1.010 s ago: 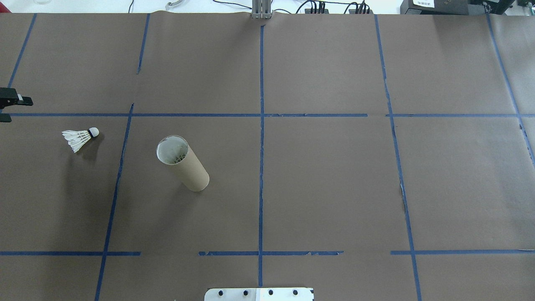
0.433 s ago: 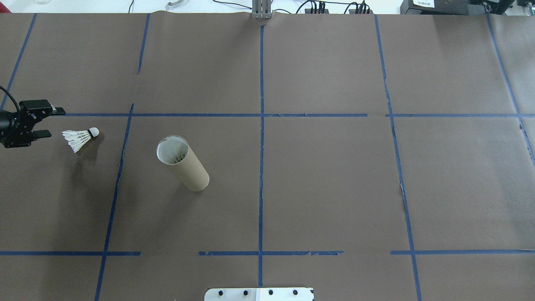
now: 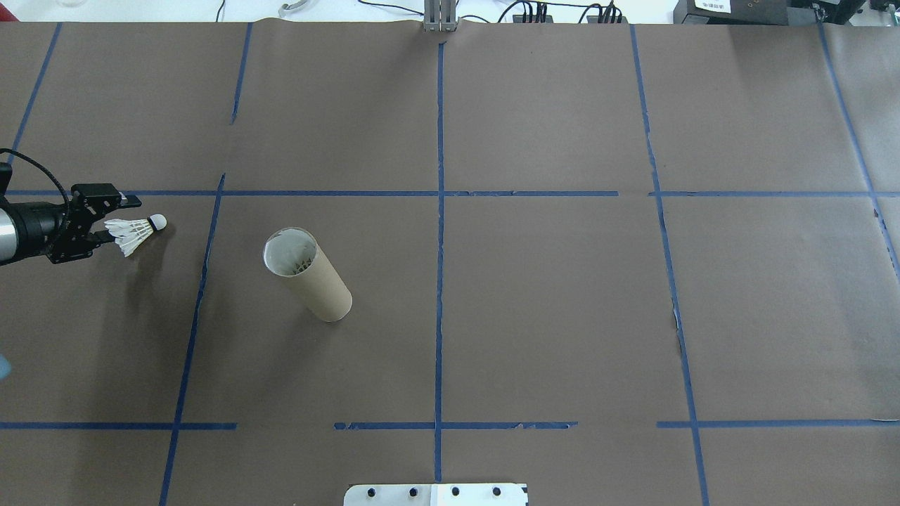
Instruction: Collect badminton balls into bucket
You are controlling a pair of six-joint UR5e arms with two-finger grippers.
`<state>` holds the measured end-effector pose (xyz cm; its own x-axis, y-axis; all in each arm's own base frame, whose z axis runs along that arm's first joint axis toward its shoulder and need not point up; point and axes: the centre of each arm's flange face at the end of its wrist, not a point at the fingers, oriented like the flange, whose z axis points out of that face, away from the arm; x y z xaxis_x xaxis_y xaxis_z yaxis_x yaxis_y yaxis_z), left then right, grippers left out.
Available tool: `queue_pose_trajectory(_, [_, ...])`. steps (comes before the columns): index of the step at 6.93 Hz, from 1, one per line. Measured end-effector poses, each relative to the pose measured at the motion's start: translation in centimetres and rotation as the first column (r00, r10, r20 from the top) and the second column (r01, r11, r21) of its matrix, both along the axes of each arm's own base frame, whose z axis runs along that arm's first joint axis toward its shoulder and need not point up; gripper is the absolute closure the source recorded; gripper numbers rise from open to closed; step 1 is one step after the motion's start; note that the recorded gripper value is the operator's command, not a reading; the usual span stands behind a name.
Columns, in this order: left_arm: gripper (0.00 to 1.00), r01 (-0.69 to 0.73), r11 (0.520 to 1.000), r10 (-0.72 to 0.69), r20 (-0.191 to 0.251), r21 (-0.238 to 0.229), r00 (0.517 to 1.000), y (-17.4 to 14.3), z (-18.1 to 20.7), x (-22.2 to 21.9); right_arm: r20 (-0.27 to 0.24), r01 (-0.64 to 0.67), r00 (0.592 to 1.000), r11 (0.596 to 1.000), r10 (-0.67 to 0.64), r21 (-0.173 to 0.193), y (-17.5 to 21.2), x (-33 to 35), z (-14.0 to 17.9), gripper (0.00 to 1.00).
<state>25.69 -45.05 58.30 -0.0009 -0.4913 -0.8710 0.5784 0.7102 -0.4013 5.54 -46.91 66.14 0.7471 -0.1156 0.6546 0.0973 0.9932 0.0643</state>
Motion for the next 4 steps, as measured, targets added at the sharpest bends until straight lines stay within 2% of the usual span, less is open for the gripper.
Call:
queue_pose_trajectory(1, [1.0,0.001,1.0,-0.001,-0.006,-0.006,1.0,0.03,-0.06,0.05,0.0,0.0,1.0,1.0,0.0,0.0,0.0,0.0,0.0,0.0])
queue_pose_trajectory(4, [1.0,-0.01,1.0,0.01,-0.011,0.001,1.0,0.27,-0.52,-0.03,0.0,0.0,1.0,1.0,0.0,0.0,0.0,0.0,0.0,0.0])
